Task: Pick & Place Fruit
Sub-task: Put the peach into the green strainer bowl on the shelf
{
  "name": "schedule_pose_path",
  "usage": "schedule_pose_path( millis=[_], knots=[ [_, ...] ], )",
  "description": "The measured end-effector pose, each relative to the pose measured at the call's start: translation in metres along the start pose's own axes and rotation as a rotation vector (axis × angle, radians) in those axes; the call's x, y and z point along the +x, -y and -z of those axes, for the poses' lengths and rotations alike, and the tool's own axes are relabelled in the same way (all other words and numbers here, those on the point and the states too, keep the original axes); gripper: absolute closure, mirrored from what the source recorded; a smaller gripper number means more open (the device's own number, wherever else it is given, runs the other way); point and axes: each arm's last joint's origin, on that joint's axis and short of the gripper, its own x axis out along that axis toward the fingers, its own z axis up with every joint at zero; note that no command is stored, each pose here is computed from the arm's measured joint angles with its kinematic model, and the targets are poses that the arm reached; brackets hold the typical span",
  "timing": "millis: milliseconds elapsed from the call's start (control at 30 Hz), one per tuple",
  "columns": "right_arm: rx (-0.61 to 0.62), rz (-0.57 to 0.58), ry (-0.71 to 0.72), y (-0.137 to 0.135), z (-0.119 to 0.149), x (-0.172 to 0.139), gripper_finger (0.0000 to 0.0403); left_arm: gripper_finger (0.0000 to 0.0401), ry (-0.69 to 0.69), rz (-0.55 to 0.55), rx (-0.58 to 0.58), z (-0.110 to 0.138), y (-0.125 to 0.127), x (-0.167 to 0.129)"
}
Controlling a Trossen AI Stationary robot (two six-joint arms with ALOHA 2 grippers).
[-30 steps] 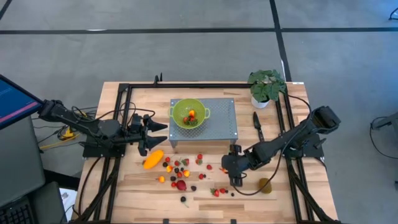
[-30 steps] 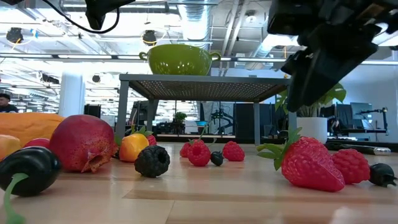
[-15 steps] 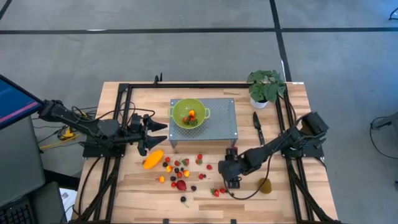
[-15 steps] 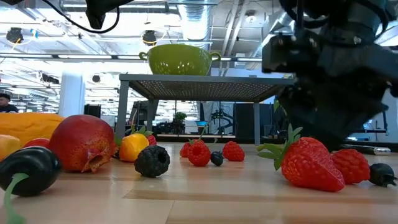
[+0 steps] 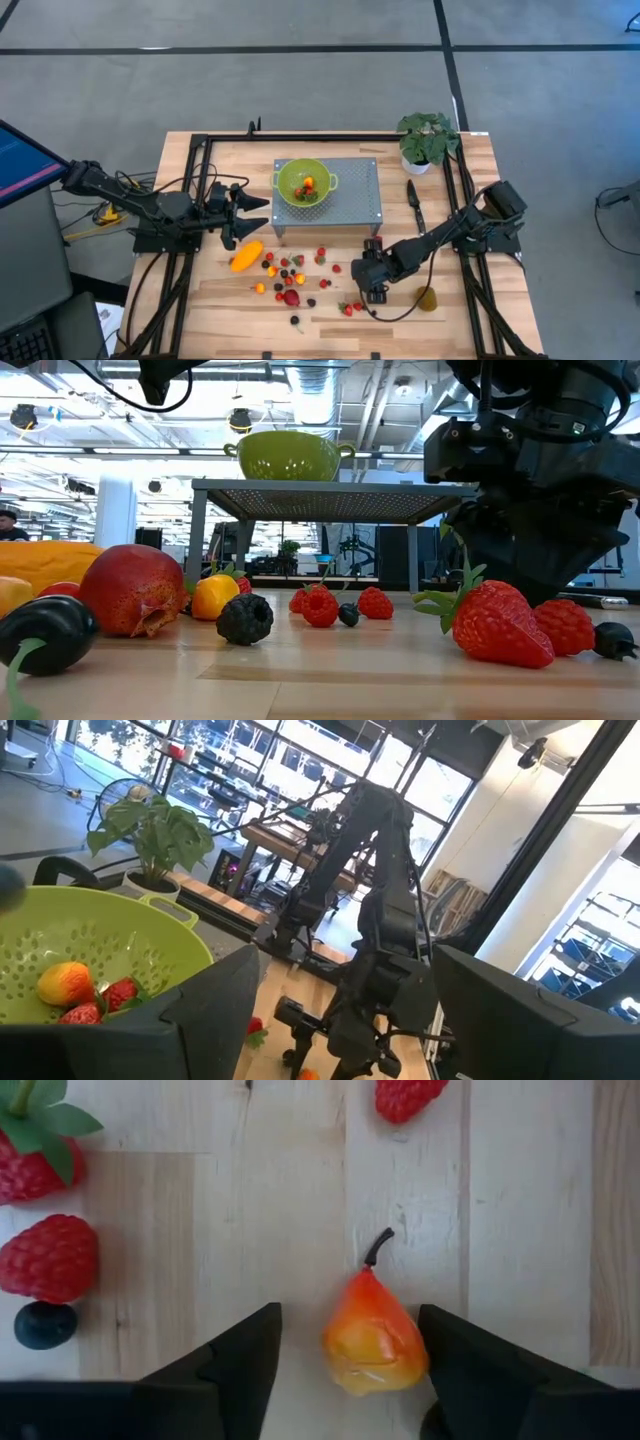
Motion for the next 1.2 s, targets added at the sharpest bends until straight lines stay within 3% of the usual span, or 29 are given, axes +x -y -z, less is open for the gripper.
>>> schedule_pose_path(
  millis=[433, 933, 1200],
  knots=[
    [0.009, 0.001, -0.008, 0.003, 0.0, 0.001, 0.0307, 0.011, 0.002, 0.0, -0.001, 0.0, 0.0, 0.0],
    [0.013, -0.003, -0.012, 0.005, -0.005, -0.001, 0.0308, 0.011, 0.012, 0.005, -0.007, -0.001, 0.001, 0.0],
    [-0.068, -0.007, -0.009, -0.002, -0.033, -0.026, 0.0306, 0.011, 0.012, 0.006, -0.007, -0.001, 0.001, 0.0]
  ],
)
